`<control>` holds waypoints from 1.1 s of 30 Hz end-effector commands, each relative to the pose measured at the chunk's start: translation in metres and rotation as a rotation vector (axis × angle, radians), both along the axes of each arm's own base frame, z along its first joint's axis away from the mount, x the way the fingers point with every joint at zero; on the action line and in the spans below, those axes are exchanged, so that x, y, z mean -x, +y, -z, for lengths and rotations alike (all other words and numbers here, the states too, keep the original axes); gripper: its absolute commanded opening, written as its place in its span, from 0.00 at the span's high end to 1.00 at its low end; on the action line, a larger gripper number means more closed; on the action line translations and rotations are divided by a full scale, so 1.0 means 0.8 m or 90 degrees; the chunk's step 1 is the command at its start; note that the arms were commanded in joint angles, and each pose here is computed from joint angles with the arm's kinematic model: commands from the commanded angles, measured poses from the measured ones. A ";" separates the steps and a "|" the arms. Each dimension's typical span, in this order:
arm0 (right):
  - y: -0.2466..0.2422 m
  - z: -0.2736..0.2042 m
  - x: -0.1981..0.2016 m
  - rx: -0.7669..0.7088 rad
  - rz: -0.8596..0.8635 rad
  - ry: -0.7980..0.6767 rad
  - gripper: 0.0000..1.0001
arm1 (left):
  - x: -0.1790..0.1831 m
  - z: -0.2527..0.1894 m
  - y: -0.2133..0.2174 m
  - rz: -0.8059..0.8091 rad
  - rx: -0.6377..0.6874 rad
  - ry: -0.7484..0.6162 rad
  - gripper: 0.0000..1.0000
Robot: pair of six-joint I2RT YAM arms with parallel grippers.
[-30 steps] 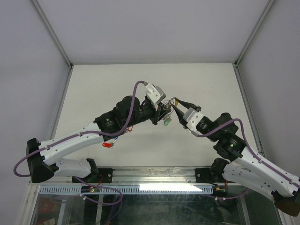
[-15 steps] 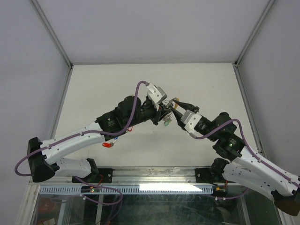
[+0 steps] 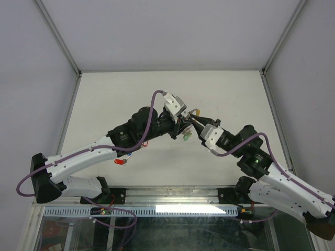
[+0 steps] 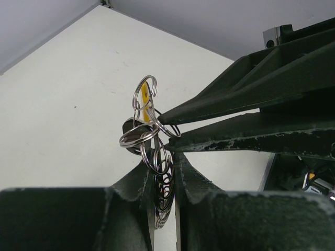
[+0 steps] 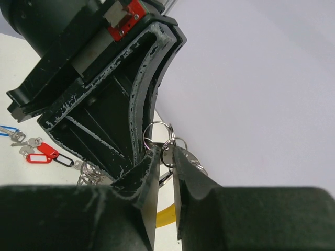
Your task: Put the keys on the keyring
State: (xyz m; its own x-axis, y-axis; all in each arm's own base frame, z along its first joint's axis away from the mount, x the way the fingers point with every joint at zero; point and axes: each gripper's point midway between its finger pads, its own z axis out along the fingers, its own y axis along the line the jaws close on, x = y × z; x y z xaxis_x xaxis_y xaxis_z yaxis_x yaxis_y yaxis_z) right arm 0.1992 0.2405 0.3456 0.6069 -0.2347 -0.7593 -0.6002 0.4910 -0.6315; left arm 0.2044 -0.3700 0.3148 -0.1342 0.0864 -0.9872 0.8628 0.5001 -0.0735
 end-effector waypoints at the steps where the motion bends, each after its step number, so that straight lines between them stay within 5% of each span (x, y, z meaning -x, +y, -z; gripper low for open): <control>1: -0.009 -0.034 0.000 -0.041 0.016 -0.029 0.84 | 0.002 -0.054 -0.006 0.012 0.063 -0.044 1.00; 33: -0.027 -0.030 0.002 -0.065 0.044 0.000 1.00 | -0.001 -0.055 0.000 -0.007 0.067 -0.045 1.00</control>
